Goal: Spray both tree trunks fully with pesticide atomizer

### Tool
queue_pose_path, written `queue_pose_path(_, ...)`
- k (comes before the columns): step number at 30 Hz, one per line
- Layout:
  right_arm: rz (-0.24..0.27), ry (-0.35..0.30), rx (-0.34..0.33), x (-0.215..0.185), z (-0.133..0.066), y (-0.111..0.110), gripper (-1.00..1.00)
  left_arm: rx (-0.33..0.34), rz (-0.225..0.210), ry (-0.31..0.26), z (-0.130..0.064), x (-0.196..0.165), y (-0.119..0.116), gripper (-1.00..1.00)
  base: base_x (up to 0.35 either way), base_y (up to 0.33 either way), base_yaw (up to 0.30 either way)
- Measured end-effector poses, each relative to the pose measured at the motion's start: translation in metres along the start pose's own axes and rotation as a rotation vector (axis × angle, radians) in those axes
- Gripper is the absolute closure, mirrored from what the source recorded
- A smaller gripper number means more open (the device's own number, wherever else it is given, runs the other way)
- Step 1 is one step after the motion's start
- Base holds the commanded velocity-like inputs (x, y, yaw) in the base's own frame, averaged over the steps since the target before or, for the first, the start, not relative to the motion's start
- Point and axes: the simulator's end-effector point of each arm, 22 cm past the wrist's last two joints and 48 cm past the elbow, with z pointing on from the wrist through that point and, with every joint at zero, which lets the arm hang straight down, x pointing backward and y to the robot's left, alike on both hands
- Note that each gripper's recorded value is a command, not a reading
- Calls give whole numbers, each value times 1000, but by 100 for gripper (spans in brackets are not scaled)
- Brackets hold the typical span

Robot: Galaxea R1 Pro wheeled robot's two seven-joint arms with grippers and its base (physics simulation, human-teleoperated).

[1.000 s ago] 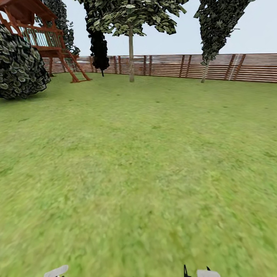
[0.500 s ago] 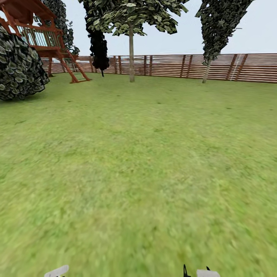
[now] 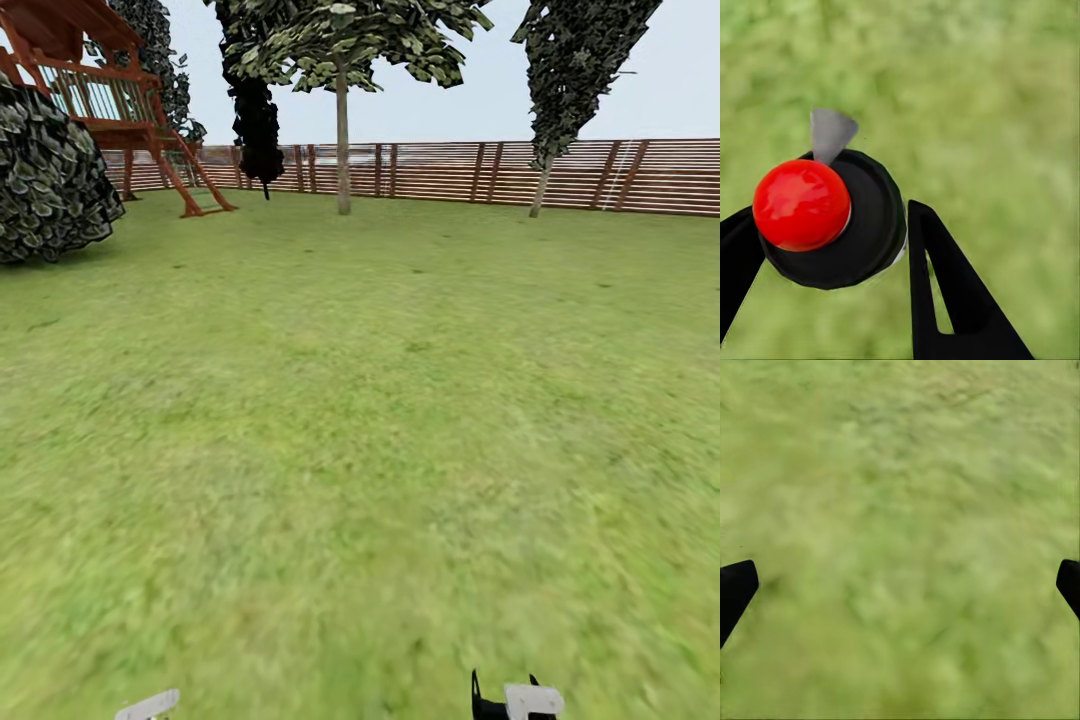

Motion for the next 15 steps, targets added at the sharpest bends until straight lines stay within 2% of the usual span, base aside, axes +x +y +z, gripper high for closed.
queue_pose_path(4, -27, -7, -28, -1, 0, 6, -100, -2, -1, -1, 0, 0, 1, 100, 338, 76, 0)
queue_pose_path(15, -30, -5, -30, 0, -1, 6, -100, -1, -1, -1, 0, 0, 0, 100, 338, 76, 1)
